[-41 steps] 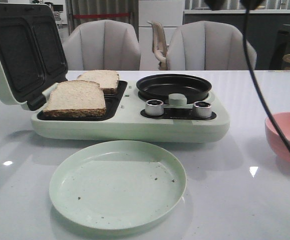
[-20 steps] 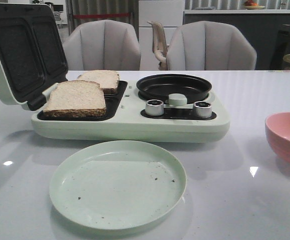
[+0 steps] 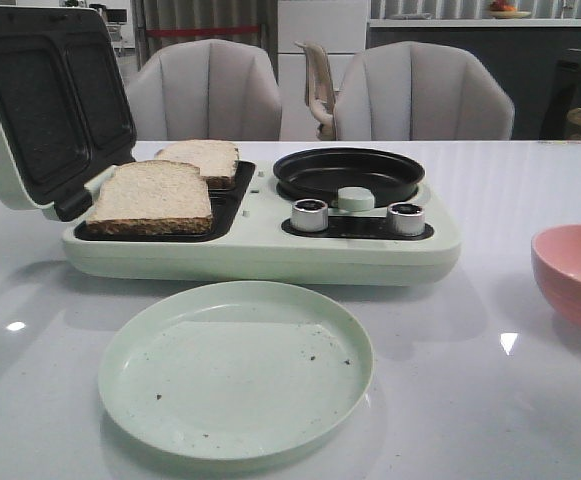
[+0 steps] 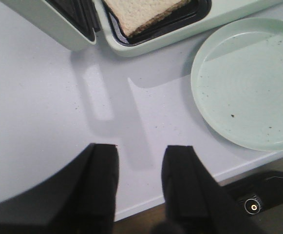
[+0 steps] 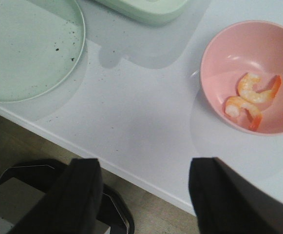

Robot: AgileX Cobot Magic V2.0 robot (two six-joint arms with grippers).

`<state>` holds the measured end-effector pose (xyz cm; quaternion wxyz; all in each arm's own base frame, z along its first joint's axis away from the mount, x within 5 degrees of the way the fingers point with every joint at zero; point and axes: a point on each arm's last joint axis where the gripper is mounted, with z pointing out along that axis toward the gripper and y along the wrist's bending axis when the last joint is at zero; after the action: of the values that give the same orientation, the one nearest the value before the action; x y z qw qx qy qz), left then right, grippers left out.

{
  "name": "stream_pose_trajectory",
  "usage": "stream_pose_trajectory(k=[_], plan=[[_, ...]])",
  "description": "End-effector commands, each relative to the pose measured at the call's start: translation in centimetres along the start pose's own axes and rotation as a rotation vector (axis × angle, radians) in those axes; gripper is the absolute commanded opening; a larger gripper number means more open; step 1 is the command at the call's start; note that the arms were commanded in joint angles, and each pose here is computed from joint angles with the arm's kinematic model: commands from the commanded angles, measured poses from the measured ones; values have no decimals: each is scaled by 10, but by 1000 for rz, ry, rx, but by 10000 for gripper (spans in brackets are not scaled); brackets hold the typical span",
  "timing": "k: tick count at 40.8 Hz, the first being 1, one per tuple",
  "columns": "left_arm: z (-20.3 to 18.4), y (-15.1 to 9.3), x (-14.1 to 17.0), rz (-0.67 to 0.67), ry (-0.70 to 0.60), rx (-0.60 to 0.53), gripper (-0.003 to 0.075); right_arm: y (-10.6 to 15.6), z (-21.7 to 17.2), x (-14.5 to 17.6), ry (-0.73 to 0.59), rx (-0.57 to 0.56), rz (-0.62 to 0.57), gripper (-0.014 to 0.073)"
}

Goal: Make breakfast with bread and shrimp

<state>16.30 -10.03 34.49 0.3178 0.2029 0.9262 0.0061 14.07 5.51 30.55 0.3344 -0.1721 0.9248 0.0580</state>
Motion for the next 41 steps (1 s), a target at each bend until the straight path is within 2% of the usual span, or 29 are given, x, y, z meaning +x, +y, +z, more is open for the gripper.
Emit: stream_pose_trajectory(k=[1,7,11,16,26,31,36,41], plan=[[-3,10,-22,-7,-39,-74,195,-1,-7,-11,-88,8,2,504],[10,42,-37,-80,31,-190,102,-1,-7,-11,-88,8,2,504],[20,70,-43,-133,81,-226,102,-1,-7,-11,-89,8,2,504],[32,110,-45,-241,123,-202,102,-1,-7,-11,-89,8,2,504],[55,180,-60,-487,-28,-28,102,-1,-7,-11,-90,8,2,504],[70,203,-70,-578,-132,56,102,-1,-7,-11,-90,8,2,504],[89,219,-81,-667,-231,78,101,-1,-7,-11,-90,8,2,504],[109,227,-91,-732,-272,108,101,-1,-7,-11,-90,8,2,504]])
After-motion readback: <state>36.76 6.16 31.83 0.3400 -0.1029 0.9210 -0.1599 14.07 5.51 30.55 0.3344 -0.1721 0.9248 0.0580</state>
